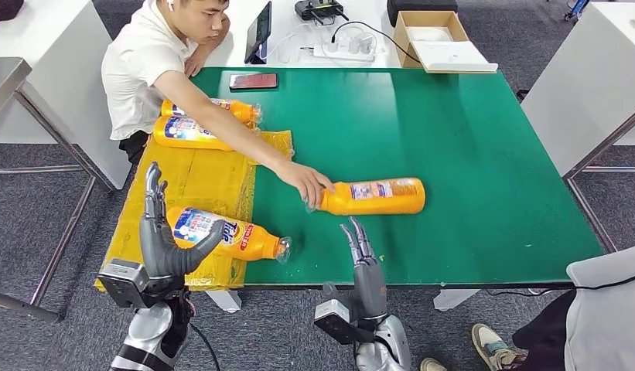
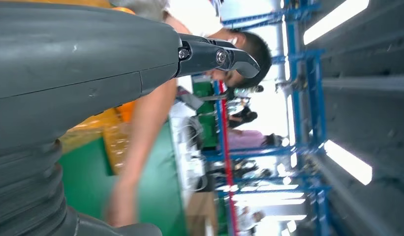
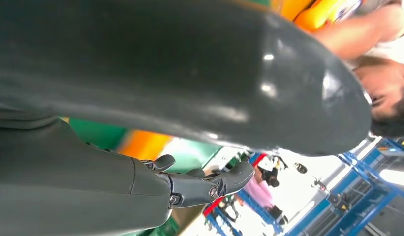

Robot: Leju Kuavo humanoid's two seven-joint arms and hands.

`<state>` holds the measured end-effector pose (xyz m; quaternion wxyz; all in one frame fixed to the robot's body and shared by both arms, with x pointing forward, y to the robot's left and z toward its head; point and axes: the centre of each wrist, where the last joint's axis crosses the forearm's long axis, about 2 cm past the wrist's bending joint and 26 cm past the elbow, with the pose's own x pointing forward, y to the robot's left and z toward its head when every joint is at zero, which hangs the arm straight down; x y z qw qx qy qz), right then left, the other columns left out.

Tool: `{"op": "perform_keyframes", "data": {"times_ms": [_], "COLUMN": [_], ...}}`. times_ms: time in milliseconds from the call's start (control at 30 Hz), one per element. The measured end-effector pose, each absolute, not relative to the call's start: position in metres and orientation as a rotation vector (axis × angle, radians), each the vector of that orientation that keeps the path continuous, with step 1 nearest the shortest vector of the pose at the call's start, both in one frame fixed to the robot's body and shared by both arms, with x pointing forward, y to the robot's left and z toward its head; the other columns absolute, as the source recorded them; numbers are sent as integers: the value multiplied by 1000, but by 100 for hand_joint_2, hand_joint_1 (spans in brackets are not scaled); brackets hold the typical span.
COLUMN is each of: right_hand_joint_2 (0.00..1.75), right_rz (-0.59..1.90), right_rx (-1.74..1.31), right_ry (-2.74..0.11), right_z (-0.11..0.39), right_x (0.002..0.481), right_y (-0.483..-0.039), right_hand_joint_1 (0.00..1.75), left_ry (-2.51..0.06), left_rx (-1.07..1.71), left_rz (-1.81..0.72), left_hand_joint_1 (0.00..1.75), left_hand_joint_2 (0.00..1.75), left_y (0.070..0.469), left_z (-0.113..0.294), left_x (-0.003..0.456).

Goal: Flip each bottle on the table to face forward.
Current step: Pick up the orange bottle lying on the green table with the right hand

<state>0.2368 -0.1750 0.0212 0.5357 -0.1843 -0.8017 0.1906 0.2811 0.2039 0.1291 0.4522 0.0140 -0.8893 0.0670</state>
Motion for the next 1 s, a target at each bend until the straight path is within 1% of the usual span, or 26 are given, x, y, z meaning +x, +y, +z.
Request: {"op": "perform_keyframes", "data": {"times_ms": [133, 200, 367, 433, 600, 867, 1000], "right_hand_joint_2": [0, 0, 0, 0, 0, 0, 175], "right_rz": [486, 555, 917, 993, 963, 930, 928], "right_rx": [-487, -527, -772, -880, -1010, -1049, -1057], "right_ry": [-1914, -1922, -1892, -1834, -1758, -1730, -1724], "right_z": [22, 23, 29, 31, 37, 39, 39], "right_x": [240, 242, 253, 260, 272, 275, 275], "right_y": [-189, -194, -221, -236, -267, -279, -281], "right_hand_joint_1": [0, 0, 0, 0, 0, 0, 0], "left_ry": [-2223, -2230, -2235, -2237, -2248, -2253, -2253], "left_rx": [4, -7, -61, -84, -99, -103, -104], "left_rz": [222, 240, 273, 283, 298, 307, 309], "left_hand_joint_1": [0, 0, 0, 0, 0, 0, 0], "left_hand_joint_2": [175, 175, 175, 175, 175, 175, 175], "left_y": [200, 200, 199, 199, 198, 197, 197], "left_z": [139, 141, 144, 146, 150, 152, 152], "left_x": [279, 278, 273, 270, 267, 266, 266]}}
